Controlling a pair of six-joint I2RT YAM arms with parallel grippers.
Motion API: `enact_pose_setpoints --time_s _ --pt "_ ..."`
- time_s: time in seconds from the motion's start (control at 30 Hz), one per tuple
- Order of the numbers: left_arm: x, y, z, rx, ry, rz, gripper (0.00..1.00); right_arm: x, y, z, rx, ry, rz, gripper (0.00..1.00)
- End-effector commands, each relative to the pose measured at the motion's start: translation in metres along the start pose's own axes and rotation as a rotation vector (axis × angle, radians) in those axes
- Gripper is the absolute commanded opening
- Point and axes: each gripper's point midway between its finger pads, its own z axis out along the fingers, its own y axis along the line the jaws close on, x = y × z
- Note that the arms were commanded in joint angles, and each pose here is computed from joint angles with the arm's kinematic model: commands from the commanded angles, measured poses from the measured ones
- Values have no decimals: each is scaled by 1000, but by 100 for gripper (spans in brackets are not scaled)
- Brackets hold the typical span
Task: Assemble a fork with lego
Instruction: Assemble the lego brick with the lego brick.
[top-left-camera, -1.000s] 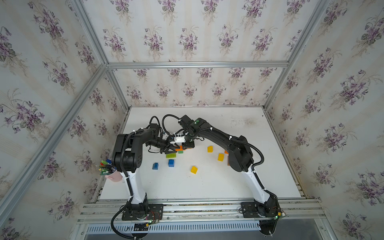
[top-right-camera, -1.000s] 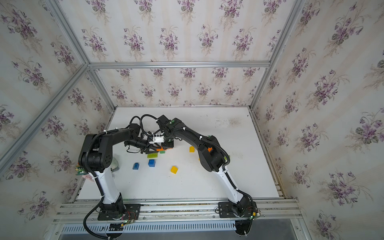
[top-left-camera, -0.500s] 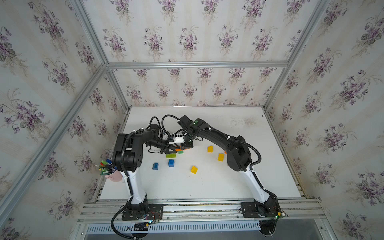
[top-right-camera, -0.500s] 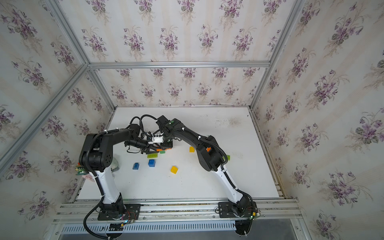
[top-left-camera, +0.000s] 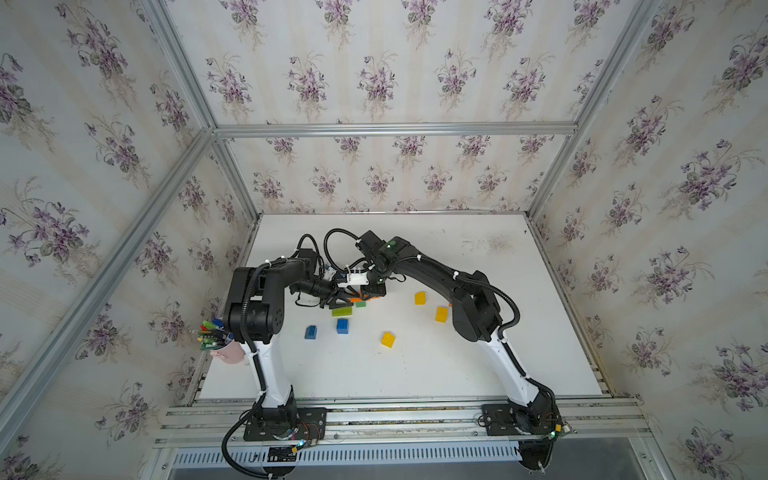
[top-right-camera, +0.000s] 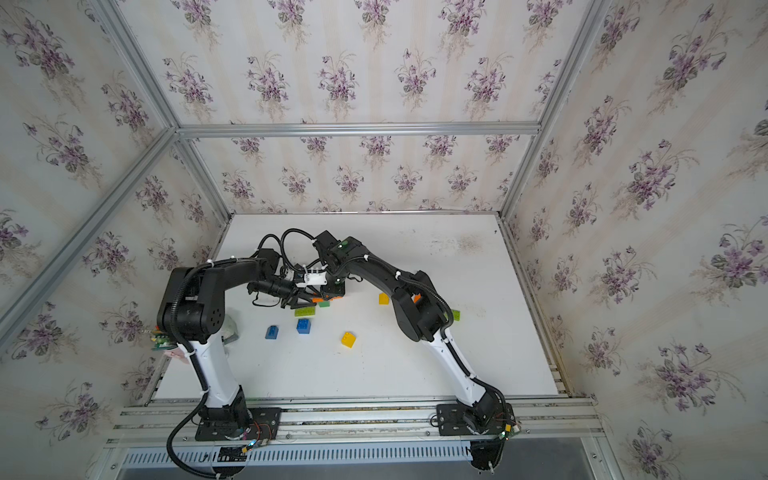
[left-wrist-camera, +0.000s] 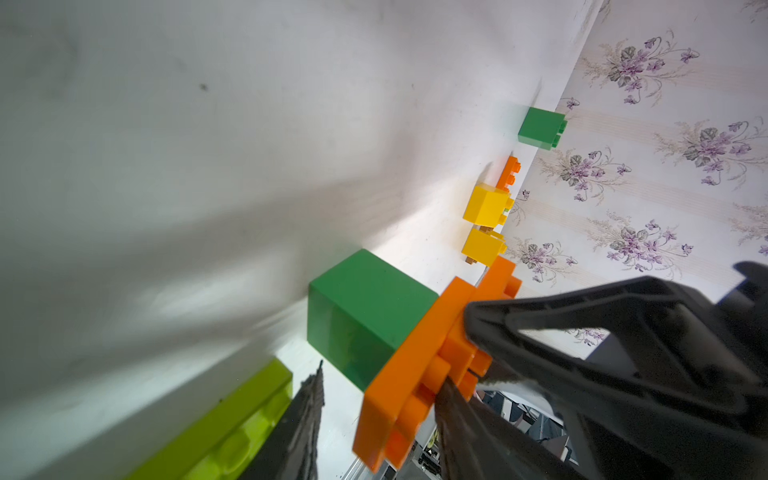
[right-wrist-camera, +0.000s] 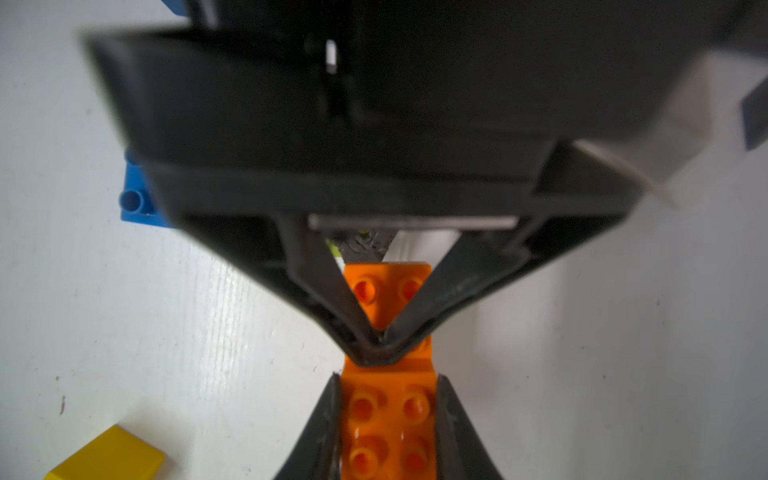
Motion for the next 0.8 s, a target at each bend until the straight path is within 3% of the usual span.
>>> enact_pose_setpoints --time_s 0.0,0.27,0.3,0.6,0.77 --pt "-9 20 -4 -113 -41 -2 48 43 16 13 -42 188 54 24" --pt "-10 2 -11 -62 -67 31 55 16 1 -14 68 132 51 27" --pt "-9 -1 -12 -55 -73 33 59 13 0 -16 75 124 62 27" --pt "-7 -21 -28 0 -125 64 64 2 -2 -28 113 71 115 29" --pt "-4 -18 -40 6 -162 51 76 2 0 -24 108 67 116 35"
